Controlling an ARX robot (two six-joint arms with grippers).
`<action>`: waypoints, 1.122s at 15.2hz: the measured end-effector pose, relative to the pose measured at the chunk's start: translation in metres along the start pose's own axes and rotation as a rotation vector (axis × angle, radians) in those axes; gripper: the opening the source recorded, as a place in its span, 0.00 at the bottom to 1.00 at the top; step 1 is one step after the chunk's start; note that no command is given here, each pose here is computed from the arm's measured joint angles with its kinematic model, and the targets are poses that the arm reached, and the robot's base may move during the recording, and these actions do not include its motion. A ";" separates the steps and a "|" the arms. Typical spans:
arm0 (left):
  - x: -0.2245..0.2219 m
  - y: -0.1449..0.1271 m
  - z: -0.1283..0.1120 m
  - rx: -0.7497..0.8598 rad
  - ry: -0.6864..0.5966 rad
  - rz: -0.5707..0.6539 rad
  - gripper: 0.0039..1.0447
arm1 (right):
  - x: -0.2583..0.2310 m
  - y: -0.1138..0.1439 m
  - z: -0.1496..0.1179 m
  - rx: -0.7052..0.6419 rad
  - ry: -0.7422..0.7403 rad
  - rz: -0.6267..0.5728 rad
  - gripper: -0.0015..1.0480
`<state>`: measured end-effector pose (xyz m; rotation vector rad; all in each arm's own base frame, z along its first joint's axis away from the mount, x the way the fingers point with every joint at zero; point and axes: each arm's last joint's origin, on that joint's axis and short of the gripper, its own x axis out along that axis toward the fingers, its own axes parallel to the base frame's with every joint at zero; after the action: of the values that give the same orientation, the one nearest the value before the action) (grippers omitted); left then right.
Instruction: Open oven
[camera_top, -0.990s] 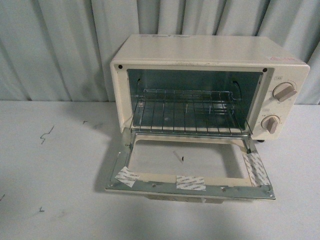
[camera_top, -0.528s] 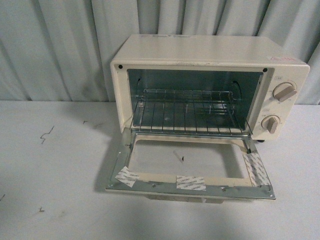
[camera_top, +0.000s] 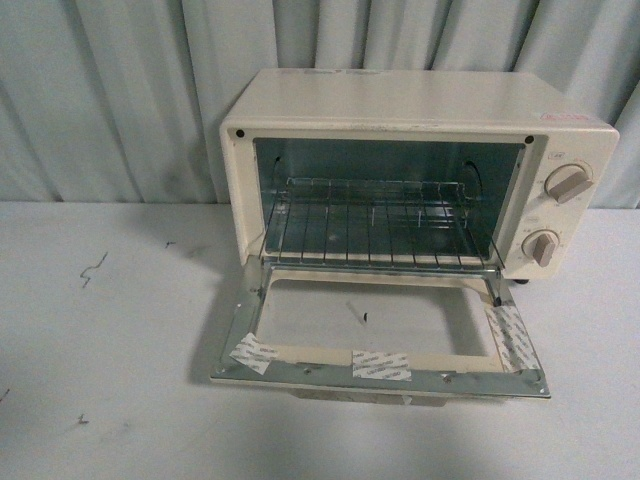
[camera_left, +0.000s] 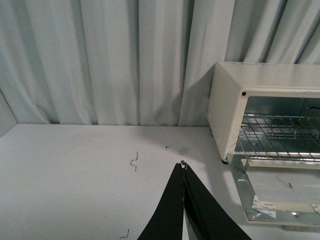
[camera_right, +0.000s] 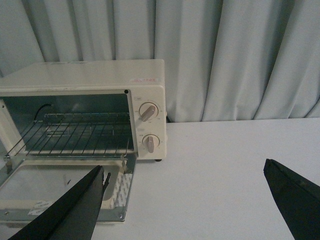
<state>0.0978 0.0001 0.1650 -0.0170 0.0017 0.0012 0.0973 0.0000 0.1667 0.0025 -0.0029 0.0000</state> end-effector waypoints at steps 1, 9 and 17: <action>0.000 0.000 0.000 0.000 0.003 0.000 0.01 | 0.000 0.000 0.000 0.000 -0.001 0.000 0.94; 0.000 0.000 0.000 0.000 0.003 0.000 0.65 | 0.000 0.000 0.000 0.000 -0.001 0.000 0.94; 0.000 0.000 0.000 0.000 0.003 0.000 0.94 | 0.000 0.000 0.000 0.000 -0.001 0.000 0.94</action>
<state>0.0978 0.0001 0.1648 -0.0166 0.0044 0.0012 0.0973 0.0000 0.1668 0.0025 -0.0036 0.0000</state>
